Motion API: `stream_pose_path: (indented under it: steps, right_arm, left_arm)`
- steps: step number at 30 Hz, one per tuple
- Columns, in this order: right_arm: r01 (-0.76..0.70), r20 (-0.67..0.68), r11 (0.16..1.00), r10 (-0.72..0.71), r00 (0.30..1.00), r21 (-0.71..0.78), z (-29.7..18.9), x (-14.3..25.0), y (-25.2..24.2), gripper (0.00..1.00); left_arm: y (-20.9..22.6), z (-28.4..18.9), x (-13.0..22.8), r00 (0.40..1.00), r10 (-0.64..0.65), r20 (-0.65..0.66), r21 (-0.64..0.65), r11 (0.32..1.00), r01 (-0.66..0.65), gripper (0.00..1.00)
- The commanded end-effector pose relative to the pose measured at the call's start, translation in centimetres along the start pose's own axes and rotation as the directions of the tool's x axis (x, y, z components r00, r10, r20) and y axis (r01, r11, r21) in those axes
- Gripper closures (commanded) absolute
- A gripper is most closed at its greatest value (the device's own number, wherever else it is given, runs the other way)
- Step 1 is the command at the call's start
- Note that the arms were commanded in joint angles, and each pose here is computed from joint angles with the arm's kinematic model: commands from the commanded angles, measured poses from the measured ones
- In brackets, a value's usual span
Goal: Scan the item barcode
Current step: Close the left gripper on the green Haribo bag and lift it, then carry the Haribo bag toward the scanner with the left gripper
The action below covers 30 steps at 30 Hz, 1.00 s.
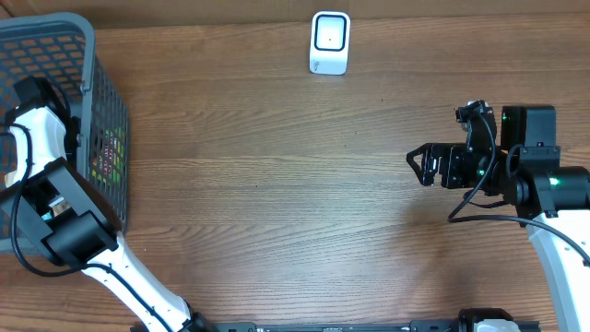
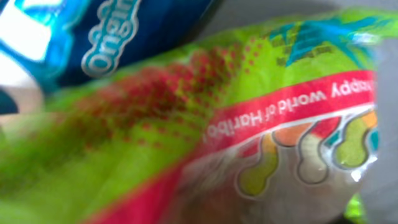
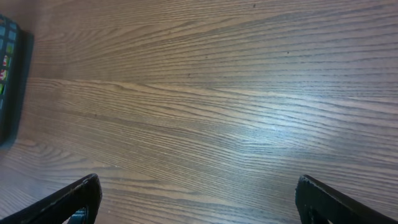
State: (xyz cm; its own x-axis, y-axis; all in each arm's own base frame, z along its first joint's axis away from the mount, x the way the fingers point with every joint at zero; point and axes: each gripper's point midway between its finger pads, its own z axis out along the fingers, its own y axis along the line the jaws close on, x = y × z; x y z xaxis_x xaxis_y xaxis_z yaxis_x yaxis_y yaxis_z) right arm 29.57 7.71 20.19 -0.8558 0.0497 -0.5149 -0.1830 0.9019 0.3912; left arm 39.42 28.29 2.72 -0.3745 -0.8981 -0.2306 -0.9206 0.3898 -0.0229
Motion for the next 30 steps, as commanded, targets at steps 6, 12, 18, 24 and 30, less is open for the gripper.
stream_pose_path:
  steps: [6,12,18,24,30]
  right_arm:
    - [0.018,0.029,1.0,-0.018,0.999,-0.013,-0.6,-1.0,0.7,0.0]
    - [0.018,0.029,1.0,-0.018,0.999,-0.013,-0.6,-1.0,0.7,0.0]
    - [0.019,0.029,1.0,-0.018,0.999,-0.013,-0.6,-1.0,0.7,0.0]
    - [0.019,0.029,1.0,-0.019,0.999,-0.013,-0.6,-1.0,0.7,0.0]
    - [0.019,0.029,1.0,-0.018,0.999,-0.013,-0.6,-1.0,0.7,0.0]
  left_arm:
    - [0.9,2.9,3.1,0.988,0.066,-0.137,-0.017,0.997,-0.069,0.96]
    - [-0.6,-5.7,-0.8,0.993,0.118,0.03,0.077,0.99,-0.12,0.96]
    - [-0.7,-17.9,-3.3,0.952,0.139,0.272,0.172,0.967,-0.19,0.96]
    - [0.0,-30.2,-1.8,0.847,0.195,0.495,0.258,0.897,-0.358,0.96]
    - [-0.5,-37.4,2.0,0.713,0.286,0.64,0.252,0.799,-0.546,0.96]
